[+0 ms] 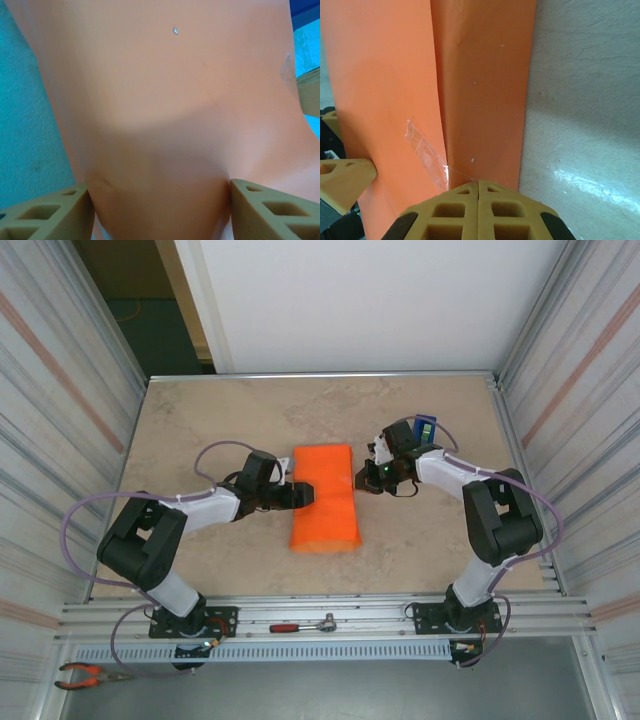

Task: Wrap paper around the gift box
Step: Wrap the gift box with the wrapping paper.

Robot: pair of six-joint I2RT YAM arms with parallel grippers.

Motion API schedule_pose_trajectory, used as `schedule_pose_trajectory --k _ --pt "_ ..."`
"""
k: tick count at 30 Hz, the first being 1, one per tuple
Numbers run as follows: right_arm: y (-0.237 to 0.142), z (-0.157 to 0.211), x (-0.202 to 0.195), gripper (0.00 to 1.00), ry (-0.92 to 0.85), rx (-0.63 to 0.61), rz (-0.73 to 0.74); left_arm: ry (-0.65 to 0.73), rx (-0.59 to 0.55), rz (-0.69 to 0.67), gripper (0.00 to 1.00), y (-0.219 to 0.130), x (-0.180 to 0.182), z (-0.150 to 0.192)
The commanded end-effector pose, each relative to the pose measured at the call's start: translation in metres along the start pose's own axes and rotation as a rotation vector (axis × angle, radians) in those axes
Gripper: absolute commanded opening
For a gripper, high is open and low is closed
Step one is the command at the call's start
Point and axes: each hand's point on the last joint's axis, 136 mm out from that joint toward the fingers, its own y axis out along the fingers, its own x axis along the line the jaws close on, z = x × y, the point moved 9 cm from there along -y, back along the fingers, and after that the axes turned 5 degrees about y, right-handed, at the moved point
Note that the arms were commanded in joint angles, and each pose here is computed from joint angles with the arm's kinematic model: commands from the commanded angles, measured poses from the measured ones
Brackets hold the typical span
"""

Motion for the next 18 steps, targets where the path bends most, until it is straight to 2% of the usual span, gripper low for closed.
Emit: schedule_pose_trajectory --k 1,3,5,12,18 --pt "0.009 0.005 -0.005 0.14 0.01 0.035 0.016 -0.069 0.234 -0.204 0.66 0.014 0.037 0.058" --pt "0.009 0.006 -0.006 0.22 0.013 0.037 0.016 -0.068 0.233 -0.203 0.66 0.013 0.037 0.058" --pt "0.01 0.007 -0.007 0.24 0.013 0.038 0.017 -0.067 0.232 -0.204 0.66 0.013 0.037 0.058" --pt "0.015 0.011 -0.014 0.23 0.033 0.042 0.02 -0.064 0.232 -0.204 0.65 0.013 0.037 0.058" --pt "0.018 0.014 -0.021 0.18 0.053 0.045 0.018 -0.064 0.229 -0.204 0.65 0.013 0.036 0.057"
